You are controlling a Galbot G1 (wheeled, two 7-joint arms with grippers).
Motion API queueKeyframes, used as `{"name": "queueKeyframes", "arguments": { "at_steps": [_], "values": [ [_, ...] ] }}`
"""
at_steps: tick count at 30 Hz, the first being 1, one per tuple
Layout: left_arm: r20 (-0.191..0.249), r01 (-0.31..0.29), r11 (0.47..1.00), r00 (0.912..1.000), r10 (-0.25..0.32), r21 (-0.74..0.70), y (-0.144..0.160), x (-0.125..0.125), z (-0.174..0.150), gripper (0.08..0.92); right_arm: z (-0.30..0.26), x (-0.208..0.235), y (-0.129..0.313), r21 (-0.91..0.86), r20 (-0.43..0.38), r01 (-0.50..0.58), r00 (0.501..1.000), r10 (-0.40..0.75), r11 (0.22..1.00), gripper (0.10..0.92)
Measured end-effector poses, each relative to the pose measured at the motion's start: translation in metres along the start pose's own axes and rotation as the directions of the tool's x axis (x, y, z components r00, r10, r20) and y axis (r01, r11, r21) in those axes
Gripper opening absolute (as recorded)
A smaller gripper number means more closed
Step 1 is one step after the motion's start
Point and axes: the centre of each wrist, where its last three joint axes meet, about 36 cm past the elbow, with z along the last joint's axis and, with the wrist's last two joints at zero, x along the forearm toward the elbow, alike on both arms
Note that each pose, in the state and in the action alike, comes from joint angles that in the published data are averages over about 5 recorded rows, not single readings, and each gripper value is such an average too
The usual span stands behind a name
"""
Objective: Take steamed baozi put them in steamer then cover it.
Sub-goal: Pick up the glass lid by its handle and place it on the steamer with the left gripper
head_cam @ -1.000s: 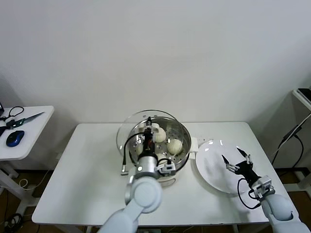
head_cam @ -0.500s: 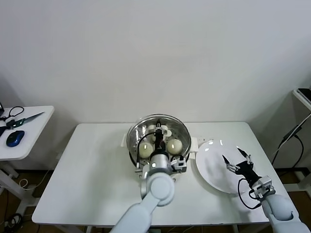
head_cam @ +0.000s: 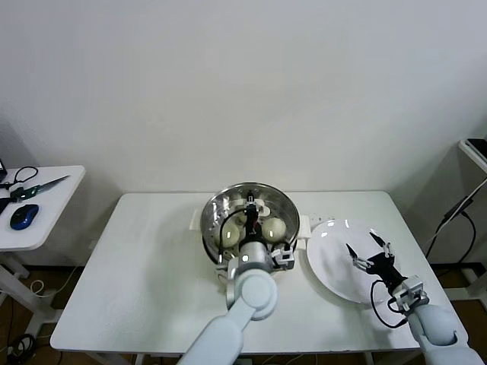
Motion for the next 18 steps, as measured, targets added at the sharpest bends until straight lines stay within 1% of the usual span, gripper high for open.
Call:
{"name": "queueKeyframes", "arguments": {
  "at_steps": [18],
  "values": [
    [-0.015,-0.003,1.0,0.9999,0.003,0.001,-0.0063,-0.0037,-0.0001,0.151,-0.0004,0.0003,-0.0018,0.006,0.003,0.005,1.0,-0.005,1.0,0.823]
  ]
}}
